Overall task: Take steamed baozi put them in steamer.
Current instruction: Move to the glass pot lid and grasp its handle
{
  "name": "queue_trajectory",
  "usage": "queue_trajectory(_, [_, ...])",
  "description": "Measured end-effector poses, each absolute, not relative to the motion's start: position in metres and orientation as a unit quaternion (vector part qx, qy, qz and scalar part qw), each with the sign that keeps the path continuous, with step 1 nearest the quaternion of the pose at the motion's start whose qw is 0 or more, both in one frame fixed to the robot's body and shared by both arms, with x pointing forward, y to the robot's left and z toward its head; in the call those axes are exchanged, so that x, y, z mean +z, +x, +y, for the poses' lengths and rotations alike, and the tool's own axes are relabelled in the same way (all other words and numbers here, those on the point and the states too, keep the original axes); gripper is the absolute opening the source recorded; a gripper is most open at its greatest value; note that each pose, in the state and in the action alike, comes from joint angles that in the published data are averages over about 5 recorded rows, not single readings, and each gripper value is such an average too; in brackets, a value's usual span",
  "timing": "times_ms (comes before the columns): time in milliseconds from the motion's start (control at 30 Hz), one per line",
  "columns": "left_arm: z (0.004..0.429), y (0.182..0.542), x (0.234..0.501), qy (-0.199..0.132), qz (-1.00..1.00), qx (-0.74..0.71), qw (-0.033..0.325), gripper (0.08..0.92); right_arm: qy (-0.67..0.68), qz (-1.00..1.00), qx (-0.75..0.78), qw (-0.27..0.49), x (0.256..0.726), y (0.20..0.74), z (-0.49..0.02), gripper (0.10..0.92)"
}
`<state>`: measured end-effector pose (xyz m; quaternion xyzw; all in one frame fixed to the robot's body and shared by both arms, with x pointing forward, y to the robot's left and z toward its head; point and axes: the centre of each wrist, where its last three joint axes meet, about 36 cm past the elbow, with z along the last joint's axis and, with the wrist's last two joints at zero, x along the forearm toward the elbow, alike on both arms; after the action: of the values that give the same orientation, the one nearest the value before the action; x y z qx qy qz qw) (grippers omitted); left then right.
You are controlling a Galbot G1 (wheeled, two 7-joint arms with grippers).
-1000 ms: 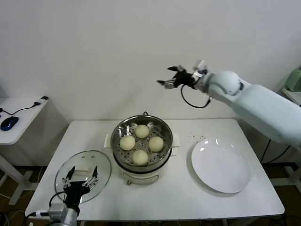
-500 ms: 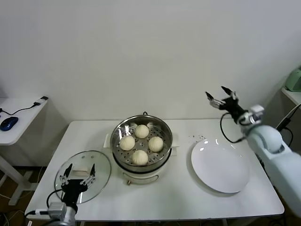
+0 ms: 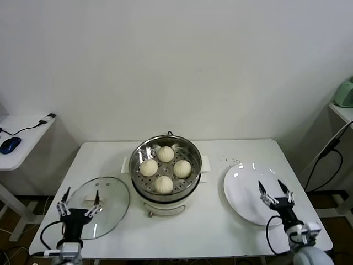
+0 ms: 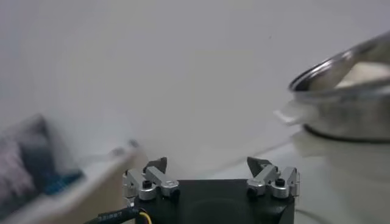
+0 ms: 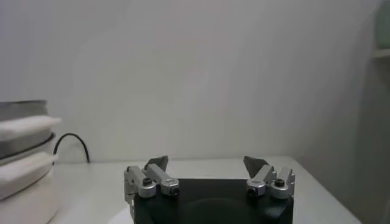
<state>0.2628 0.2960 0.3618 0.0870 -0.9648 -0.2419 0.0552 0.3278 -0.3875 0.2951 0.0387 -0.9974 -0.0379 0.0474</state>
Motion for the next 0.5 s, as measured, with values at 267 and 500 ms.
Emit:
queue_trajectory(267, [0.316,0.256,0.321,0.083,-0.878,-0.472,0.022,0.823,0.015,-0.997,-0.052,0.048,0.277,0.299,-0.367,0.823])
queue_trajectory(500, [0.329,0.253,0.283,0.057,-0.803,-0.593,0.012,0.823,0.003,-0.997,-0.054,0.05,0.272,0.288,-0.355,0.823])
